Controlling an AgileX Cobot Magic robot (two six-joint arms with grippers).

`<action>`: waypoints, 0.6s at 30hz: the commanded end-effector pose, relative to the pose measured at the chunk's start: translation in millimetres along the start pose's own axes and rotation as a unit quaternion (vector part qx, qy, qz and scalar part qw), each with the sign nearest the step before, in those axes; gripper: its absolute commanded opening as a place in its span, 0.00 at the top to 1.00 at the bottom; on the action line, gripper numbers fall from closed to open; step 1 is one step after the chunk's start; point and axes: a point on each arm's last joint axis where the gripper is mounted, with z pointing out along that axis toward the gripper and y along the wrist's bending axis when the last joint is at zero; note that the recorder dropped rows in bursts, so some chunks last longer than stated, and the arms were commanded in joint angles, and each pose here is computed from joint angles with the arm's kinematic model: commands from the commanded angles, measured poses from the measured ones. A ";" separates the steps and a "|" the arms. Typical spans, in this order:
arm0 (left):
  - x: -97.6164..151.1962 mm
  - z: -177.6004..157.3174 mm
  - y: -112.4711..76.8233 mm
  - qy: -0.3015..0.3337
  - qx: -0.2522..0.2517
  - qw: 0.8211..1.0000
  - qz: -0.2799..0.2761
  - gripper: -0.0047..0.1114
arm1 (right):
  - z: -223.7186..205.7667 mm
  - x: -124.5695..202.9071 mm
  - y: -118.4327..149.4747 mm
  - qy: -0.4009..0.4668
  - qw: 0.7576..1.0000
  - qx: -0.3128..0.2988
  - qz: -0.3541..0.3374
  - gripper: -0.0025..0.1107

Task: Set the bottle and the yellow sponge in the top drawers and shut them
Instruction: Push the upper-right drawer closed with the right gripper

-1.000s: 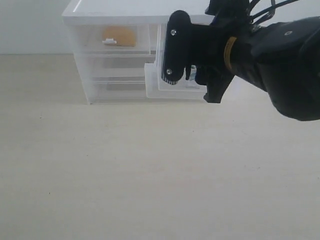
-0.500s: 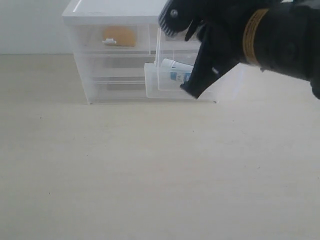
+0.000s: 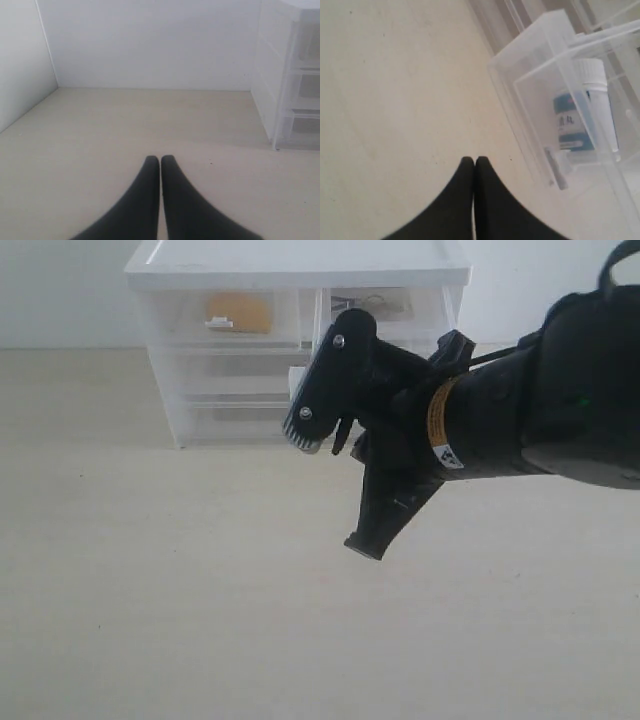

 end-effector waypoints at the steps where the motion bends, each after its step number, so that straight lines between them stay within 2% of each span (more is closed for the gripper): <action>1: 1.0 0.5 -0.3 0.002 0.002 1.000 -0.008 0.93 | 14.1 2.4 -17.0 0.031 0.999 0.039 0.011 0.98; 9: 1.0 0.5 -0.3 0.002 0.002 1.000 -0.008 0.93 | 7.7 -15.6 -44.0 -0.008 0.995 0.093 0.018 0.98; 18: 1.0 0.5 -0.3 0.002 0.002 1.000 -0.008 0.93 | 12.6 -9.9 -78.1 -0.021 0.990 0.125 0.064 0.98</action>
